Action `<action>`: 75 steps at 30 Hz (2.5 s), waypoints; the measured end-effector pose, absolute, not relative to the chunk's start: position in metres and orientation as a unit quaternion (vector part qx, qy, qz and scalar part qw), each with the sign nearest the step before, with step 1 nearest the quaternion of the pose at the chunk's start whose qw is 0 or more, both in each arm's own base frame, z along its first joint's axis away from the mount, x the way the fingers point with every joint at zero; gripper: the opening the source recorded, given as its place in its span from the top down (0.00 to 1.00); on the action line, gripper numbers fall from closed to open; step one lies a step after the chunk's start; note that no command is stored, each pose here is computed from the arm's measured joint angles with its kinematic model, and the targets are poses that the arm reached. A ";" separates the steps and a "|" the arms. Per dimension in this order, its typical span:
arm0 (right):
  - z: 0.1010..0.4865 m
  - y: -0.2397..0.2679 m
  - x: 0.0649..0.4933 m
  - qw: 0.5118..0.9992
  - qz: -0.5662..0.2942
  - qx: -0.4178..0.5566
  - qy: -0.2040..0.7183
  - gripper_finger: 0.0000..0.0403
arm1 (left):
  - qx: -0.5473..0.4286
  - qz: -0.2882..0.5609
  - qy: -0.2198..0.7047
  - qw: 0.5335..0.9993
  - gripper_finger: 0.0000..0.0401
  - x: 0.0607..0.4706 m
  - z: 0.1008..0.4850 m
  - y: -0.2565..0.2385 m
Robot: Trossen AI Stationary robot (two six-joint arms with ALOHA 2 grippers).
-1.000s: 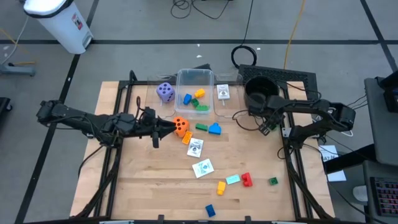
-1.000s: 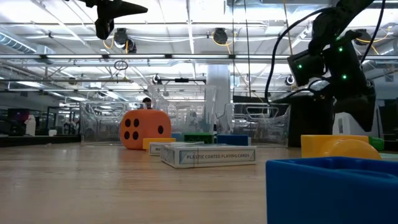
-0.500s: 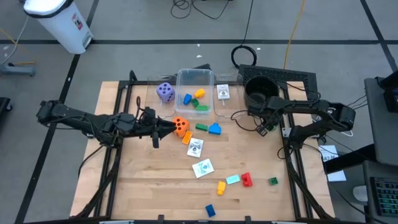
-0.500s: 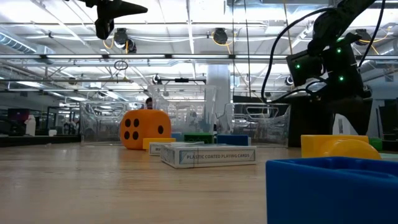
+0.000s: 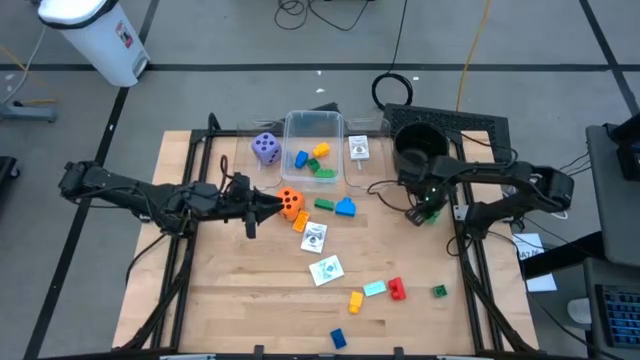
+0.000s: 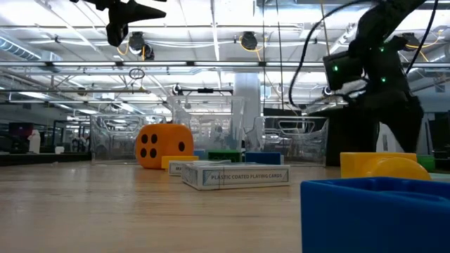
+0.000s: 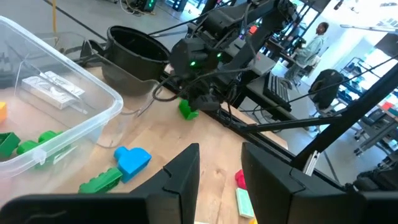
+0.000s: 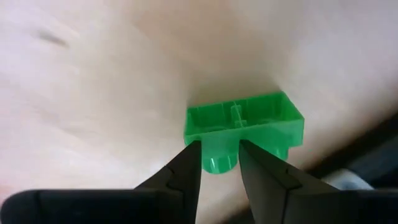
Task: Pick & Place Toys
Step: Put the green two stud game piece into the middle transparent bin
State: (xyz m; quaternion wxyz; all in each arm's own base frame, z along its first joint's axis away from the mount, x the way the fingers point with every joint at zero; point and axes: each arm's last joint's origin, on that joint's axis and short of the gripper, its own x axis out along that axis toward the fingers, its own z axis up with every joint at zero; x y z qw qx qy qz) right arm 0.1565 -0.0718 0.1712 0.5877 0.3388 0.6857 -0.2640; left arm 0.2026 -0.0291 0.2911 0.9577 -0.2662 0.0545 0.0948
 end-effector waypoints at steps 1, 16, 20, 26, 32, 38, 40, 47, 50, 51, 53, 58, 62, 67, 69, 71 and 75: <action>0.173 -0.070 0.159 0.602 -0.258 0.341 0.675 0.74 | -0.267 0.095 0.055 0.957 0.70 0.203 0.291 -0.029; 0.232 -0.032 0.180 0.770 -0.226 0.417 0.427 0.74 | -0.268 0.093 0.054 0.957 0.70 0.203 0.291 -0.029; 0.235 -0.031 0.170 0.742 -0.257 0.451 0.424 0.74 | -0.269 0.093 0.053 0.957 0.70 0.203 0.291 -0.029; 0.247 -0.030 0.156 0.740 -0.296 0.478 0.370 0.74 | -0.270 0.093 0.053 0.957 0.70 0.203 0.291 -0.029; 0.246 -0.024 0.132 0.699 -0.349 0.488 0.390 0.80 | -0.276 0.094 0.052 0.955 0.70 0.203 0.291 -0.029; 0.245 -0.013 0.130 0.694 -0.367 0.475 0.398 0.93 | -0.266 0.093 0.054 0.958 0.70 0.203 0.291 -0.029; 0.245 -0.012 0.131 0.703 -0.375 0.464 0.388 0.96 | -0.262 0.093 0.054 0.959 0.70 0.203 0.291 -0.029; 0.245 -0.011 0.129 0.705 -0.376 0.458 0.390 0.98 | -0.252 0.093 0.055 0.962 0.70 0.203 0.291 -0.029; 0.245 -0.010 0.129 0.702 -0.368 0.465 0.396 0.93 | -0.251 0.093 0.055 0.962 0.70 0.203 0.291 -0.029; 0.245 -0.010 0.129 0.701 -0.368 0.466 0.395 0.91 | -0.251 0.093 0.055 0.962 0.70 0.203 0.291 -0.029; 0.245 -0.010 0.129 0.698 -0.371 0.471 0.392 0.86 | -0.250 0.093 0.055 0.962 0.70 0.203 0.291 -0.029; 0.237 -0.010 0.128 0.681 -0.385 0.481 0.395 0.69 | -0.236 0.093 0.056 0.966 0.70 0.203 0.291 -0.029; 0.224 -0.009 0.125 0.654 -0.391 0.499 0.413 0.56 | -0.234 0.093 0.056 0.966 0.70 0.203 0.291 -0.029; 0.203 -0.008 0.121 0.623 -0.415 0.517 0.415 0.42 | -0.234 0.093 0.057 0.966 0.70 0.203 0.291 -0.029; 0.195 -0.008 0.122 0.621 -0.417 0.521 0.411 0.38 | -0.234 0.093 0.057 0.966 0.70 0.203 0.291 -0.029; 0.188 -0.008 0.123 0.622 -0.413 0.526 0.407 0.35 | -0.236 0.093 0.057 0.966 0.70 0.203 0.291 -0.029; 0.175 -0.009 0.122 0.611 -0.409 0.541 0.409 0.31 | -0.237 0.093 0.057 0.965 0.70 0.203 0.291 -0.029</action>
